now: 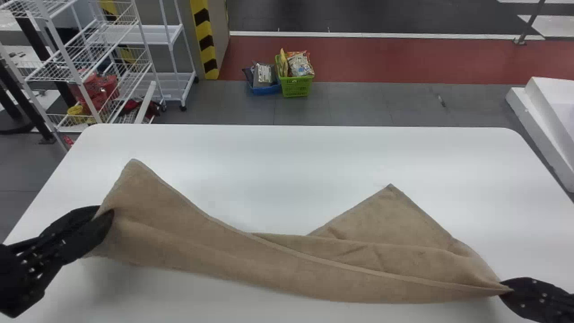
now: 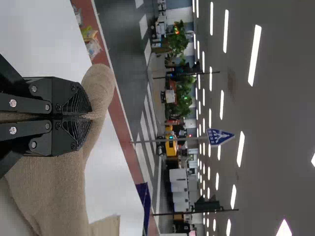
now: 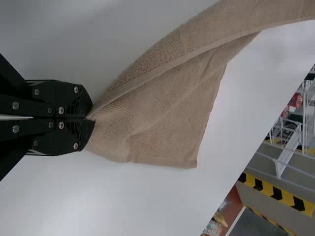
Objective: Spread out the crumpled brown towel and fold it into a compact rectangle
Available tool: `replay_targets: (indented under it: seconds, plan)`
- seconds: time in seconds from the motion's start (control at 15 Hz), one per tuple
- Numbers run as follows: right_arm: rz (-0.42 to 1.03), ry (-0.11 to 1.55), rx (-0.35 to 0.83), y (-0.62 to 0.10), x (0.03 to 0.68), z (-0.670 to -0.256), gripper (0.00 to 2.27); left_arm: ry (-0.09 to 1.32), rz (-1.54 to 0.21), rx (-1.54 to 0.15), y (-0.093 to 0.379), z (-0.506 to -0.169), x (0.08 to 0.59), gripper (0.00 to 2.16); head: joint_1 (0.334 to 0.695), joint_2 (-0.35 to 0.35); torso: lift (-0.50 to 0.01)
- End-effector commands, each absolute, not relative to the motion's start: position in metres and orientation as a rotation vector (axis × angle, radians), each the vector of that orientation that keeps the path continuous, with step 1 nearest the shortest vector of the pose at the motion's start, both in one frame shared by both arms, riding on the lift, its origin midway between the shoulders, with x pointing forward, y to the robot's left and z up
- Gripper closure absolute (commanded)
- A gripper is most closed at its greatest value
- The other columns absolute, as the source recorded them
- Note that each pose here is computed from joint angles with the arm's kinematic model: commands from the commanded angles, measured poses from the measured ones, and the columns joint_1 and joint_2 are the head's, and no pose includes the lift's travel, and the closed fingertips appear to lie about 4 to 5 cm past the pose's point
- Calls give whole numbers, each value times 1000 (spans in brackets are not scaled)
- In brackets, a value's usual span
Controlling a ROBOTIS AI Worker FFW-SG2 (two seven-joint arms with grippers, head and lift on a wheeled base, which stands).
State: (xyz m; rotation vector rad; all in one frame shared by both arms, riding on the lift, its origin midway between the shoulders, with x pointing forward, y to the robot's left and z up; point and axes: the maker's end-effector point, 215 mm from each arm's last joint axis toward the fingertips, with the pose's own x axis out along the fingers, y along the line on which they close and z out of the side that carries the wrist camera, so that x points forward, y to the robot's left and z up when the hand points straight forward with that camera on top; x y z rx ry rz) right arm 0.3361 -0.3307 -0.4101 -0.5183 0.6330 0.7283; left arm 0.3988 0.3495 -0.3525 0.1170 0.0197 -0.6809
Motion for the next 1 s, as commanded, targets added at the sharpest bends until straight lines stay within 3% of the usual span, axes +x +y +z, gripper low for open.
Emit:
replay_targets:
  seconds: [0.0, 0.27, 0.4, 0.53, 0.67, 0.93]
  plan:
    - [747, 637, -528, -325, 334, -413, 1312, 84, -704, 147, 355, -371, 387, -2, 695, 27, -127]
    - [755, 645, -535, -326, 330, -417, 1312, 206, -808, 322, 355, -397, 360, 70, 695, 36, -127]
    - [763, 639, -540, -323, 331, -417, 1312, 169, -778, 361, 354, -381, 365, 80, 695, 46, -127]
    - [769, 638, -537, -319, 330, -418, 1312, 92, -697, 374, 348, -355, 387, 83, 695, 53, -127]
    - [774, 642, -538, -317, 328, -420, 1312, 84, -656, 372, 331, -351, 415, 90, 695, 56, -127]
    - [779, 653, -539, -316, 320, -422, 1312, 257, -737, 336, 296, -382, 458, 134, 695, 5, -127]
